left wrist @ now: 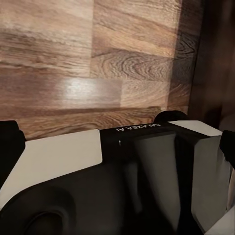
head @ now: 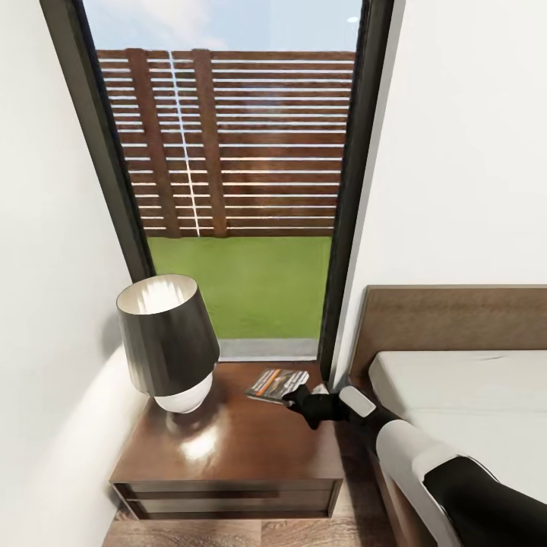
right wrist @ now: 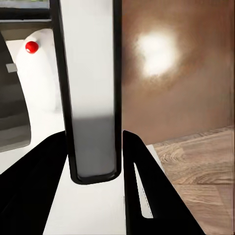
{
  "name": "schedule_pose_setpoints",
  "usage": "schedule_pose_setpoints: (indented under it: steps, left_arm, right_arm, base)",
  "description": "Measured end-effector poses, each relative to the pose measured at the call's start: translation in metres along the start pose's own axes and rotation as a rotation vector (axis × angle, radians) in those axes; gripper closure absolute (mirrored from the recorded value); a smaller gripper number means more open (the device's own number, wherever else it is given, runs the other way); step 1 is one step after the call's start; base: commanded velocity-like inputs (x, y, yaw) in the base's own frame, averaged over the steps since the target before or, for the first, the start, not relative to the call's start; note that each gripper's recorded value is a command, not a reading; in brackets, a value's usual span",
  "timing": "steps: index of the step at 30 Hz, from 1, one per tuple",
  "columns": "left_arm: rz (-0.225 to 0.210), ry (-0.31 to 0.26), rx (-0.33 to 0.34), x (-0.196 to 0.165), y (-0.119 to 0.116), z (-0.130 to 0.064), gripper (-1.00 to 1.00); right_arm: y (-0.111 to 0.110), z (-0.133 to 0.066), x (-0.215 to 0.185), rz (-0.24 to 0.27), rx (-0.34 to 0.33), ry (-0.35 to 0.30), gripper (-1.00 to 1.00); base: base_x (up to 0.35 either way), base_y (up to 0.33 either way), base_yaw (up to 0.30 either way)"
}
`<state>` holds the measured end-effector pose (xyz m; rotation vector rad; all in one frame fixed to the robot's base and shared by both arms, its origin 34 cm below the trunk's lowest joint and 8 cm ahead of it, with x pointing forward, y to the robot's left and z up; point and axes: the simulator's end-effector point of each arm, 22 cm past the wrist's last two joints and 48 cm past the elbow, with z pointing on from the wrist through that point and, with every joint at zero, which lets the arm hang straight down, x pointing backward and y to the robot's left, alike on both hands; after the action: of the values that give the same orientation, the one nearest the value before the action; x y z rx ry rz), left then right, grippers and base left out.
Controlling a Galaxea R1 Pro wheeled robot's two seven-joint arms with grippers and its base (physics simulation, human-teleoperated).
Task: In the bedroom, move the book from the bed onto either nightstand, and place the two sandals side by side next to the bed.
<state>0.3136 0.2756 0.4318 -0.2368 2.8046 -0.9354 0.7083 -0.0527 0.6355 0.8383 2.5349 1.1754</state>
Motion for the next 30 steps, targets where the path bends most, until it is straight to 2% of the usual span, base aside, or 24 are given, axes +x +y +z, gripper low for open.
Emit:
schedule_pose_setpoints:
  steps: [4,12,30]
  left_arm:
    - [0.000,0.000,0.003,0.000,0.000,-0.001,-1.00]
    - [0.001,0.000,0.008,0.003,0.009,0.010,-1.00]
    - [-0.003,-0.003,0.013,0.012,0.030,0.038,-1.00]
  right_arm:
    - [-0.004,-0.002,-0.006,0.004,0.005,-0.019,1.00]
    - [-0.020,0.005,-0.014,0.001,0.022,-0.050,1.00]
    - [-0.046,0.027,-0.013,-0.007,0.038,-0.057,1.00]
  base:
    - [0.000,0.000,0.000]
    - [0.000,0.000,0.000]
    - [0.000,0.000,0.000]
